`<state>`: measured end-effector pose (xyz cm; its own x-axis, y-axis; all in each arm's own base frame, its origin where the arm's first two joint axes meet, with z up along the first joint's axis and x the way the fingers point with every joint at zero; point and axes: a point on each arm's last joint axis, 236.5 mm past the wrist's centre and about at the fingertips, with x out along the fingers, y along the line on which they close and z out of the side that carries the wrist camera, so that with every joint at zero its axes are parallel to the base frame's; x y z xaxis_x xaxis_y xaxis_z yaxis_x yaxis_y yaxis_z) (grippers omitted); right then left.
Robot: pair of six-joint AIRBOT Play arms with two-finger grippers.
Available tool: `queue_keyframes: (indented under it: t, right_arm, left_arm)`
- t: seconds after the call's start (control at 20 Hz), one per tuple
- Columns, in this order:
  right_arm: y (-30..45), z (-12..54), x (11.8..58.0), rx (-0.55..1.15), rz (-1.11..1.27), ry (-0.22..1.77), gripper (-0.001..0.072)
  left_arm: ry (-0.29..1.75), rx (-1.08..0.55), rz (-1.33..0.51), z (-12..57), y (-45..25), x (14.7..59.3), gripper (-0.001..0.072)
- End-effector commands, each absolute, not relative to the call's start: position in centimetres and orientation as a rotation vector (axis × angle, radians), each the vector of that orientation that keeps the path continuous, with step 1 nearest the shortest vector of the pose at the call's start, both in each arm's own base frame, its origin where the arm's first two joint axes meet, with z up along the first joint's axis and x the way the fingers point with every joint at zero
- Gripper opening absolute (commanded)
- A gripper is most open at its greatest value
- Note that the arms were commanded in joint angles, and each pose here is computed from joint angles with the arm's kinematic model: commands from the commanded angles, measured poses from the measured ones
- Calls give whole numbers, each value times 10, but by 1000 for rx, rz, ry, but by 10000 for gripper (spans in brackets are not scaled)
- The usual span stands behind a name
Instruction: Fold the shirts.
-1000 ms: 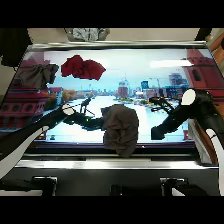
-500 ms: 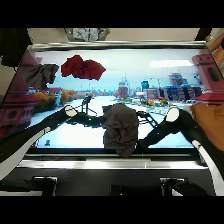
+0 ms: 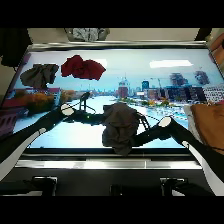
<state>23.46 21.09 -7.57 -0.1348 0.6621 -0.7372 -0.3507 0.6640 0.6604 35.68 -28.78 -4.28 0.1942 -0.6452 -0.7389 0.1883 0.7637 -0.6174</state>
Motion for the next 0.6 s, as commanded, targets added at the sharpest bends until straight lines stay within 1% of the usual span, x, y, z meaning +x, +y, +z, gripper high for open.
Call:
queue_keyframes:
  t: [0.0,0.1,0.2,0.25,0.3,0.35,0.4,0.5,0.55]
  right_arm:
    - [196,-39,253,140,956,1377,51]
    - [160,22,293,-64,898,1215,51]
    - [107,132,339,-288,710,934,52]
    - [84,195,350,-373,602,783,52]
    - [65,261,349,-448,496,627,52]
    - [51,326,337,-523,397,472,51]
    - [40,377,316,-589,314,352,52]
    - [22,434,275,-651,186,224,52]
    - [16,442,259,-668,149,208,52]
  left_arm:
    - [1029,-369,-670,22,-274,390,34]
    - [787,-332,-668,118,-248,422,33]
    - [499,-275,-619,241,-203,438,33]
    - [371,-255,-583,298,-178,434,32]
    - [239,-241,-538,357,-151,421,32]
    - [125,-219,-495,406,-128,403,32]
    - [26,-197,-437,446,-102,382,33]
    - [-90,-193,-319,492,-62,343,32]
    - [-115,-191,-268,502,-47,324,32]
